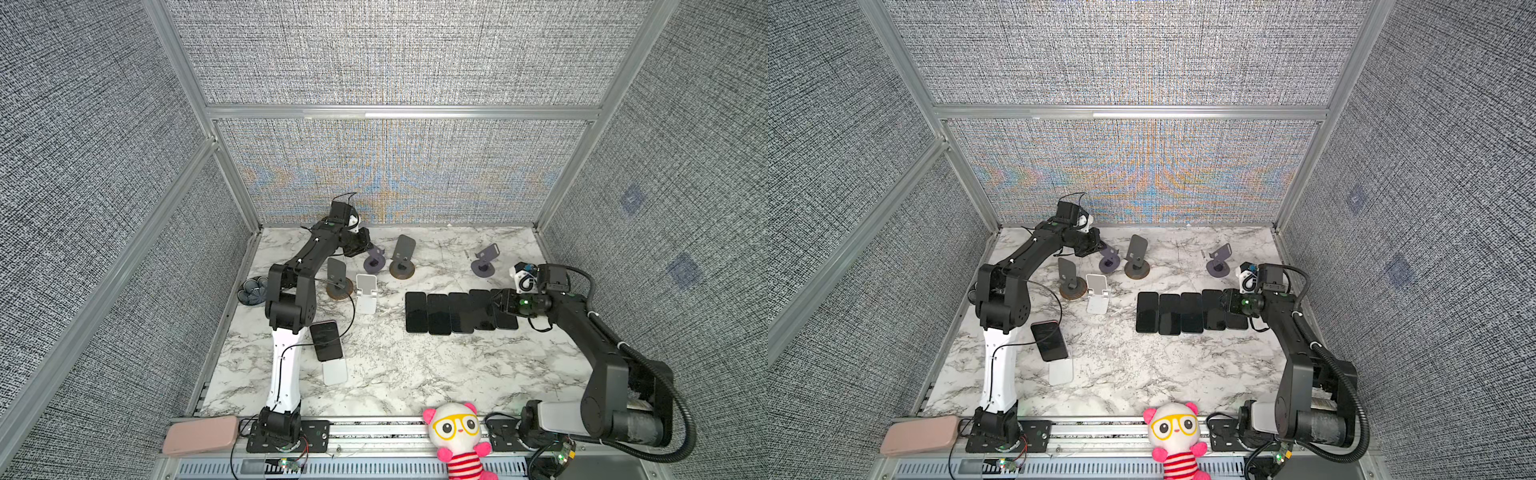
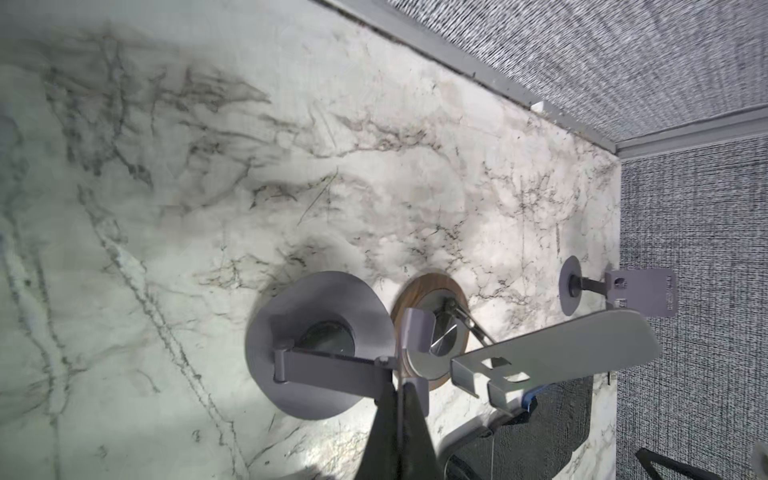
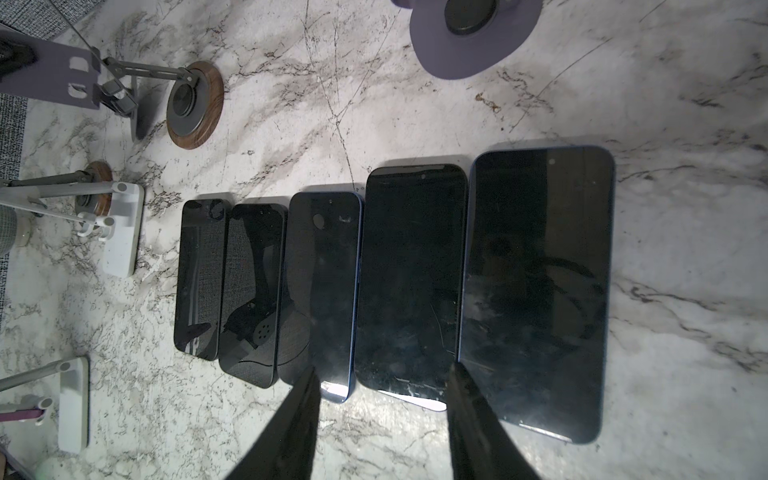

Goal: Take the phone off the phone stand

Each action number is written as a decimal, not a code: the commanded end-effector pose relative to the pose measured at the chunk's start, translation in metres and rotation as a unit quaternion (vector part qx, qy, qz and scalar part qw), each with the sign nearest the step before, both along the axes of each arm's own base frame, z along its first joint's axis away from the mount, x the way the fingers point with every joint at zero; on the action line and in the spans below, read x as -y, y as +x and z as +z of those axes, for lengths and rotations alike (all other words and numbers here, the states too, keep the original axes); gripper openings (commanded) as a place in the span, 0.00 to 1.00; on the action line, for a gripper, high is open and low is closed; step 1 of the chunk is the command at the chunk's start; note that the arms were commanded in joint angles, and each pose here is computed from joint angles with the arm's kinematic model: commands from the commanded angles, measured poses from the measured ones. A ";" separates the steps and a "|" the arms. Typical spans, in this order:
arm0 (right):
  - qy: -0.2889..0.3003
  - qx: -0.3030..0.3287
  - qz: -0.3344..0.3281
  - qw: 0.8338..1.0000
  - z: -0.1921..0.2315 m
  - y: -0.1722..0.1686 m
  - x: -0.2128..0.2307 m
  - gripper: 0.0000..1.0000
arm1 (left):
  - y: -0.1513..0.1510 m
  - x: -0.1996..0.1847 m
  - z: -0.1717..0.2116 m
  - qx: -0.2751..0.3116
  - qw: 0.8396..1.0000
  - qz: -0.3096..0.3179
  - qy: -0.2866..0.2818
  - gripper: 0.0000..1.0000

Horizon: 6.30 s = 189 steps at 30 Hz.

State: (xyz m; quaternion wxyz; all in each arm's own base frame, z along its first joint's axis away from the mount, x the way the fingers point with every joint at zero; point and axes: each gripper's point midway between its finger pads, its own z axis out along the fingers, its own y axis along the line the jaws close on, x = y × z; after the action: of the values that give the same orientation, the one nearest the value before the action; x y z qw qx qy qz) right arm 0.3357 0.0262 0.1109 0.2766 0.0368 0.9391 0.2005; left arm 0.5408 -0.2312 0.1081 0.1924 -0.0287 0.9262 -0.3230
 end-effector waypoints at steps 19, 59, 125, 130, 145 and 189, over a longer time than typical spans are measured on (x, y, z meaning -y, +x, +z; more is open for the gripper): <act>0.011 0.029 0.036 0.999 0.021 0.001 -0.019 0.45 | -0.031 0.005 0.079 0.120 0.985 -0.115 0.041 0.68; 0.086 0.211 0.425 0.876 0.012 0.090 -0.398 0.00 | -0.284 -0.143 0.124 0.101 0.971 0.000 0.217 0.83; -0.264 0.165 0.177 0.934 -0.003 0.220 -0.150 0.22 | -0.275 -0.144 0.091 0.061 0.975 0.036 0.211 0.85; -0.261 0.157 0.180 0.935 -0.004 0.215 -0.151 0.36 | -0.277 -0.144 0.090 0.056 0.975 0.031 0.215 0.87; -0.185 0.162 0.168 0.955 0.067 0.169 -0.131 0.57 | -0.289 -0.140 0.089 0.025 0.971 -0.037 0.233 0.98; -0.163 0.241 0.068 0.954 0.126 0.126 -0.093 0.61 | -0.321 -0.134 0.036 0.083 0.954 0.108 0.265 0.97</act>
State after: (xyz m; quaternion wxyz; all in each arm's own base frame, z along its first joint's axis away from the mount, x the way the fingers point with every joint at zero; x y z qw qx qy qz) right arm 0.4597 0.1177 0.2324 0.4728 -0.1241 0.8702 0.0612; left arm 0.2182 -0.0952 0.1442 0.3057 -0.0529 0.9496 -0.0447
